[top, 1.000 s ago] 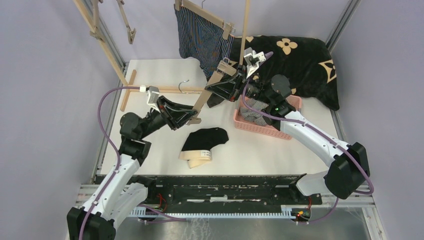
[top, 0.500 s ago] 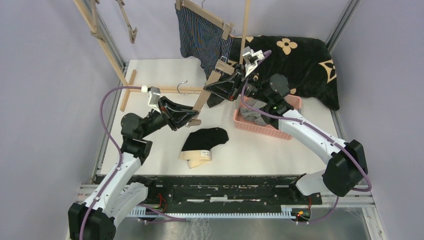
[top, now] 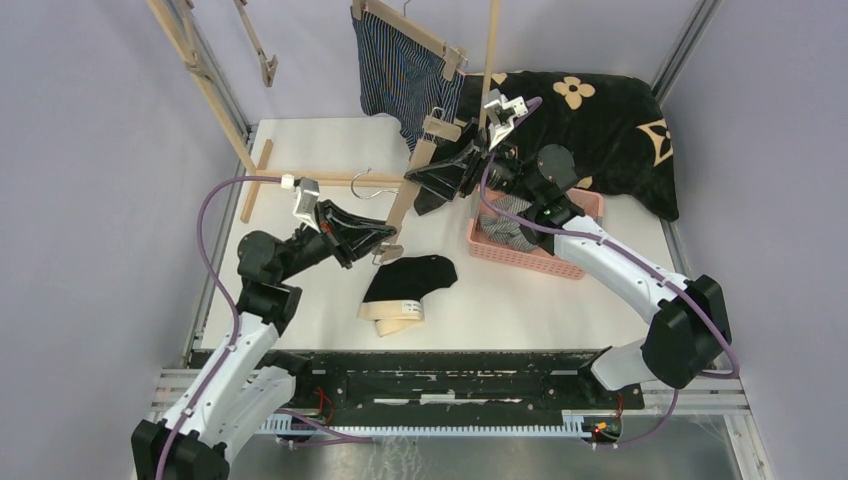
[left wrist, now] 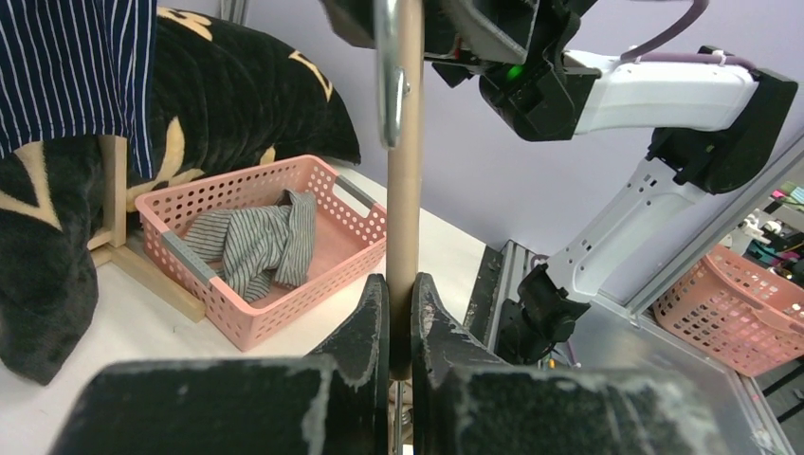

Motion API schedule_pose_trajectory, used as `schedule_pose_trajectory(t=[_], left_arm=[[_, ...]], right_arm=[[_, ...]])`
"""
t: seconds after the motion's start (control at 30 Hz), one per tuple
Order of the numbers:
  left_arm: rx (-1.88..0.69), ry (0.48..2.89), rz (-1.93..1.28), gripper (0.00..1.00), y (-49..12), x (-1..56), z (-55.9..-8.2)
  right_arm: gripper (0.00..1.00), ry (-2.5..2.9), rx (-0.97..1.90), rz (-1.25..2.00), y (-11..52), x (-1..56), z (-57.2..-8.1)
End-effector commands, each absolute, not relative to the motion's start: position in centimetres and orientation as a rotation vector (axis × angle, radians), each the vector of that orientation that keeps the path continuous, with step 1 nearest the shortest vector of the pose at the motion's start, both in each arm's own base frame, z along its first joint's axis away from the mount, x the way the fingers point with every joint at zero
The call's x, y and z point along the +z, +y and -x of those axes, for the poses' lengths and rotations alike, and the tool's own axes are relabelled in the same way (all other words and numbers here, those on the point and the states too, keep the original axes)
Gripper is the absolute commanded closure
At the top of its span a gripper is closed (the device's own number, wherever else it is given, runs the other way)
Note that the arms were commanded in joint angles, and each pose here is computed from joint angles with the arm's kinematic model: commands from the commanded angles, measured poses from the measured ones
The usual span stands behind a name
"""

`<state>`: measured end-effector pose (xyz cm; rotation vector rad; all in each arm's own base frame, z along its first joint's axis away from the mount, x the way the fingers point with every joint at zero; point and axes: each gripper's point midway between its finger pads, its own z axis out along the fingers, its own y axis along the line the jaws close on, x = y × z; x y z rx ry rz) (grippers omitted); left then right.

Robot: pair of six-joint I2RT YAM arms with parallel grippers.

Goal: Remove the underwear clipped to the hanger

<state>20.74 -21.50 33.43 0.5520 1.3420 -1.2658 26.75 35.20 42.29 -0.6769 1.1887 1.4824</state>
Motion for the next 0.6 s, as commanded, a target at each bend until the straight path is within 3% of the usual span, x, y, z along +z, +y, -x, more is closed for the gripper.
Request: schedule_pose_trajectory(t=[0.0, 0.07, 0.23, 0.37, 0.57], left_arm=[[-1.204, 1.282, -0.538, 0.97, -20.7, 37.3, -20.1], [-1.198, 1.295, -0.532, 0.97, -20.6, 37.6, -20.0], [-1.198, 1.284, -0.524, 0.97, -20.4, 38.5, -19.4], [-1.063, 1.361, -0.448, 0.97, -19.0, 38.6, -20.8], [-0.642, 1.538, -0.172, 0.97, -12.6, 38.5, -23.9]], right_arm=[[0.4, 1.091, 1.404, 0.684, 34.6, 44.8, -27.0], [0.38, 1.1, 1.399, 0.682, 34.6, 44.5, -27.1], [0.01, 1.123, 1.382, 0.687, 34.7, 43.8, -27.4], [0.0, 1.222, 1.335, 0.724, 34.9, 41.2, -27.8], [0.0, 1.443, 1.046, 0.776, 34.0, 33.4, -27.5]])
